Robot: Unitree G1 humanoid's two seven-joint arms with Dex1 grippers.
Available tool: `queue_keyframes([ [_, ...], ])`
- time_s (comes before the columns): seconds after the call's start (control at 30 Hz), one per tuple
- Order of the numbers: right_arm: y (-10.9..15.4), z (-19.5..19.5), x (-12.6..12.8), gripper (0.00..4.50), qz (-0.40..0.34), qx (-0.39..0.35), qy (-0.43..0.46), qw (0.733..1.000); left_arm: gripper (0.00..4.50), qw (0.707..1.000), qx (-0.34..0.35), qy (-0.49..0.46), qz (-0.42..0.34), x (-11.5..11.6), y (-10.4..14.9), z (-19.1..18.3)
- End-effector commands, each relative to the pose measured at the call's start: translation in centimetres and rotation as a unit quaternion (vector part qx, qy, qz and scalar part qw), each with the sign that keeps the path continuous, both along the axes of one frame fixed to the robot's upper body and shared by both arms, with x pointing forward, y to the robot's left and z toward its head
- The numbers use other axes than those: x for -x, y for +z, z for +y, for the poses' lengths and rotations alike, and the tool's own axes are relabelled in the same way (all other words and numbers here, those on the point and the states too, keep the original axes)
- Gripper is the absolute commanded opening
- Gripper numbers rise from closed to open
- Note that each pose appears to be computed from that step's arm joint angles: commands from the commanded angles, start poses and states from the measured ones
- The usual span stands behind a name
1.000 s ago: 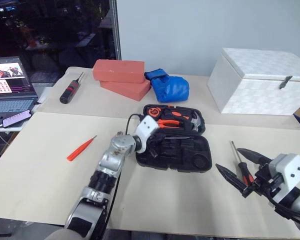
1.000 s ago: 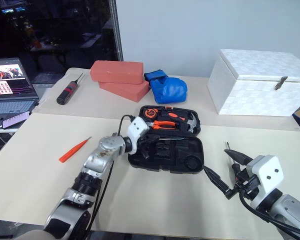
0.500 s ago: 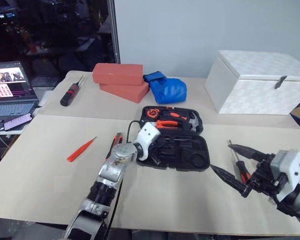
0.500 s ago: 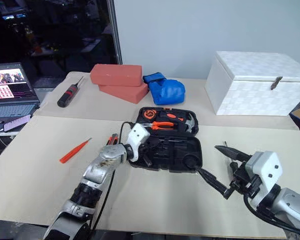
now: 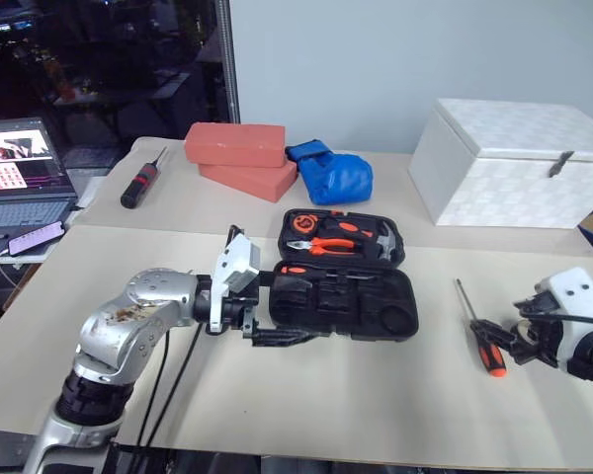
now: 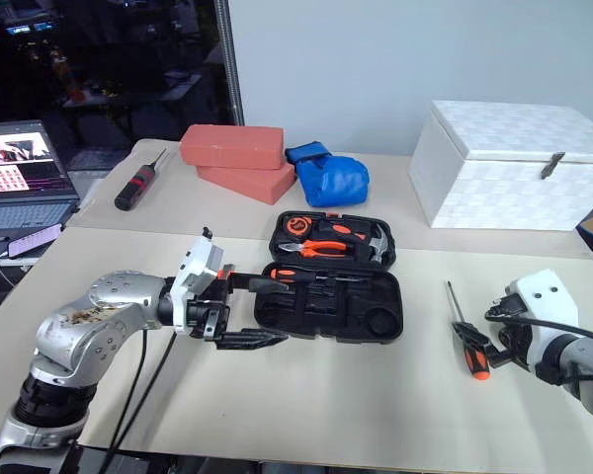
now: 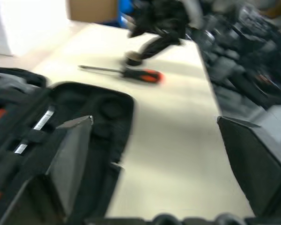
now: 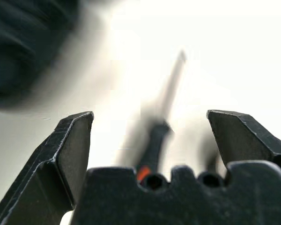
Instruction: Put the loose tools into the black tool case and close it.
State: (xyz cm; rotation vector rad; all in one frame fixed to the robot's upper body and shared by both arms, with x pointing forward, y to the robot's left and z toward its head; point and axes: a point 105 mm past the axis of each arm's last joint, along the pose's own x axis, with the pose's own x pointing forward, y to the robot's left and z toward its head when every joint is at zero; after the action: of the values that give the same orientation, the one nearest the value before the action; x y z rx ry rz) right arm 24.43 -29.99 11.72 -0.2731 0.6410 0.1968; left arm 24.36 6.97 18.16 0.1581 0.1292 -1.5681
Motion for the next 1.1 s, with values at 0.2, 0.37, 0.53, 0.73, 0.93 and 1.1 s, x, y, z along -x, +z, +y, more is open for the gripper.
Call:
queue_keyframes([
  [0.2,-2.5,-1.8,-0.1,2.8,0.057,-0.014,-0.043,0.997,4.5,0.999,0.002,-0.022,-0.027,0.2,0.9,-0.8],
  [0.37,-0.6,-1.8,-0.2,1.03,0.025,-0.005,-0.02,0.999,4.5,0.999,0.028,0.014,-0.04,-0.5,1.2,-0.7],
  [0.53,4.0,1.6,-1.1,0.97,-0.052,0.002,0.094,0.994,4.5,0.999,0.043,0.018,-0.024,-0.4,1.5,0.5],
  [0.73,7.1,8.0,-3.1,0.97,-0.07,0.086,0.311,0.944,4.5,0.995,0.061,0.077,-0.011,0.4,1.4,3.6],
  [0.93,5.2,11.7,-7.4,0.97,-0.058,0.168,0.442,0.879,4.5,0.988,0.056,0.144,-0.001,0.7,0.2,6.0],
  [1.1,4.3,12.4,-9.6,0.97,-0.046,0.192,0.475,0.858,4.5,0.987,0.05,0.154,-0.005,1.2,0.4,6.5],
])
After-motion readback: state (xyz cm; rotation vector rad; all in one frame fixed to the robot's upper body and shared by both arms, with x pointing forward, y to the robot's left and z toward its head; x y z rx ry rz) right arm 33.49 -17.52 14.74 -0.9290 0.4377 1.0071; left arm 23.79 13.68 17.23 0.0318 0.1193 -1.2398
